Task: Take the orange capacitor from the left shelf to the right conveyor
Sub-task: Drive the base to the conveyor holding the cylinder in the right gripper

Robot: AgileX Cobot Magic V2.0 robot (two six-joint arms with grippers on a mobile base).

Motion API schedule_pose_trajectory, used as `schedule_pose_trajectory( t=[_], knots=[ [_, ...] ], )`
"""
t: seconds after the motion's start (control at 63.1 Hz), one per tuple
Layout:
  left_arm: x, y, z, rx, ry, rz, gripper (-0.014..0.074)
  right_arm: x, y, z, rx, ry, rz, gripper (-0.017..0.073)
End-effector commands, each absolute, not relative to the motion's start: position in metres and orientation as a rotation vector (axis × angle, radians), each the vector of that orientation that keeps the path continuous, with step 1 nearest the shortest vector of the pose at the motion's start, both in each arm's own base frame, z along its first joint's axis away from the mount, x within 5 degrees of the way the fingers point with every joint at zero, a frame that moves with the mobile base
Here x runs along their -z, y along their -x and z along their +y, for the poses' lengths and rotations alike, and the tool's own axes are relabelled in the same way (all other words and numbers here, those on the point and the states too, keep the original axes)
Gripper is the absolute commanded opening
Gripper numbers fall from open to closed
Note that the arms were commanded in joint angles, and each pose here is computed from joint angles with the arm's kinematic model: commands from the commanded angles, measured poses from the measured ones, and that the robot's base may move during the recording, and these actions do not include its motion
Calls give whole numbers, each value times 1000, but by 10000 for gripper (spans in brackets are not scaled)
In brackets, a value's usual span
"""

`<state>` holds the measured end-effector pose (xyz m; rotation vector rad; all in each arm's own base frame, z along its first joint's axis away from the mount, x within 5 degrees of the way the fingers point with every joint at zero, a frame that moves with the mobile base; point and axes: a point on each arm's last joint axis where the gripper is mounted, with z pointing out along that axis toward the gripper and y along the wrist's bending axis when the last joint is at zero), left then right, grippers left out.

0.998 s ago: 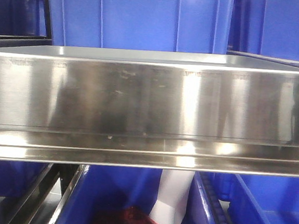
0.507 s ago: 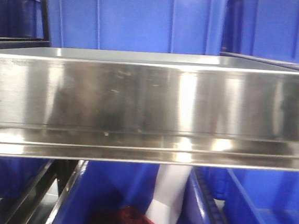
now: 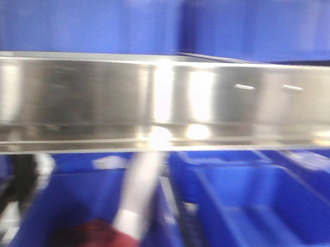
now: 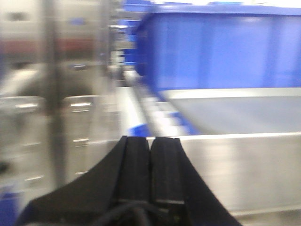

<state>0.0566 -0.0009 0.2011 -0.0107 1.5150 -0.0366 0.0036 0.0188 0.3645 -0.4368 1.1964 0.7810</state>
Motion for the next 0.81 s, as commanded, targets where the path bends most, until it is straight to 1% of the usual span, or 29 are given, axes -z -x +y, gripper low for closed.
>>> schedule_pose_trajectory(
  t=[0.0,0.792],
  knots=[
    [-202,-56,-1,44,9,1438,-126,-377,-4,14,-761,384,1133,50],
    [-202,-56,-1,44,9,1438,-126,-377,-4,14,-761,384,1133,50]
  ],
)
